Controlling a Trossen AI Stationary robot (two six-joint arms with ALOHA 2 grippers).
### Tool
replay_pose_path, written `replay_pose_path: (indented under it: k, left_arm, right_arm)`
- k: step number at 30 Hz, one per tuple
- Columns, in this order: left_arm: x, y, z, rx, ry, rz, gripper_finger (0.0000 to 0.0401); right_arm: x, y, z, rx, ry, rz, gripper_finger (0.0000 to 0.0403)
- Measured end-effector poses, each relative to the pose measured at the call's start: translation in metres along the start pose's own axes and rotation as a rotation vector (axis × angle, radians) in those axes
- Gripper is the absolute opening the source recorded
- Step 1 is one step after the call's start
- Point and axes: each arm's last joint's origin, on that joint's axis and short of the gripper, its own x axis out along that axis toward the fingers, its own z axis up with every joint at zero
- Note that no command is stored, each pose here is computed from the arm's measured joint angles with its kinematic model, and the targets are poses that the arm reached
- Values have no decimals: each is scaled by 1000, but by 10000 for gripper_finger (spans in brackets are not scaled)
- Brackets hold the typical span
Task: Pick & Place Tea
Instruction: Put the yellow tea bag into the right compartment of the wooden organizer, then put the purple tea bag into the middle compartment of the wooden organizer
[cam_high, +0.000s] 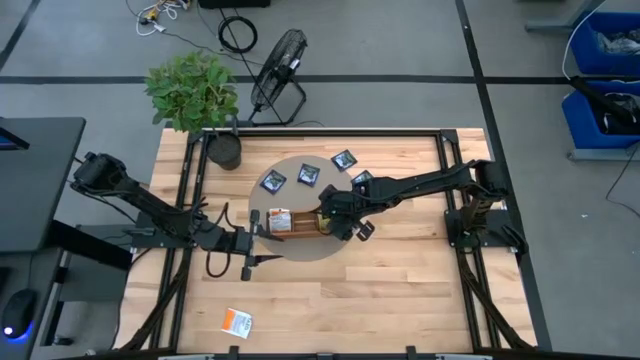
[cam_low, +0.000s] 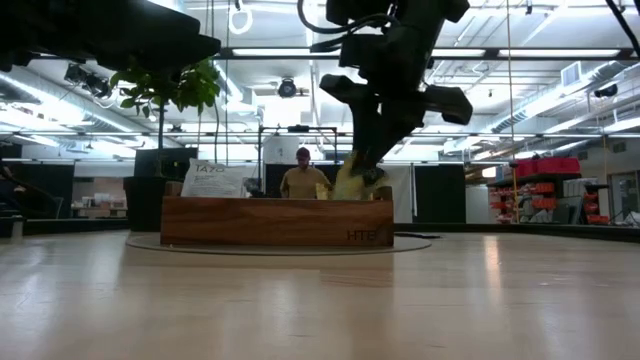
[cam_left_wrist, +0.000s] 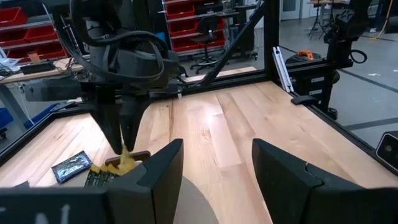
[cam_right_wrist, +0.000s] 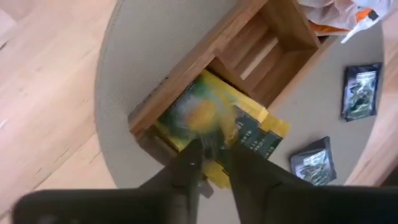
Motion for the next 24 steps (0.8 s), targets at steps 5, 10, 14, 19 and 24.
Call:
replay_pose_path:
  k: [5,10,14,19,24]
  left_arm:
    - [0,0,0,-6,3,-1,197]
    - [0,0,-1,-14,8,-1,197]
    - [0,0,-1,-14,8,-1,197]
    - [0,1,-1,-21,8,3,197]
    - [1,3,0,-28,-4,26,197]
  right_arm:
    - [0,-3,2,-11,-4,-42,137]
    - [-1,-5,3,28,-9,-72,172]
    - [-12,-11,0,189,-102,-67,176]
    - [-35,-21,-9,386,-245,-33,164]
    - [-48,-25,-15,453,-431,-5,151]
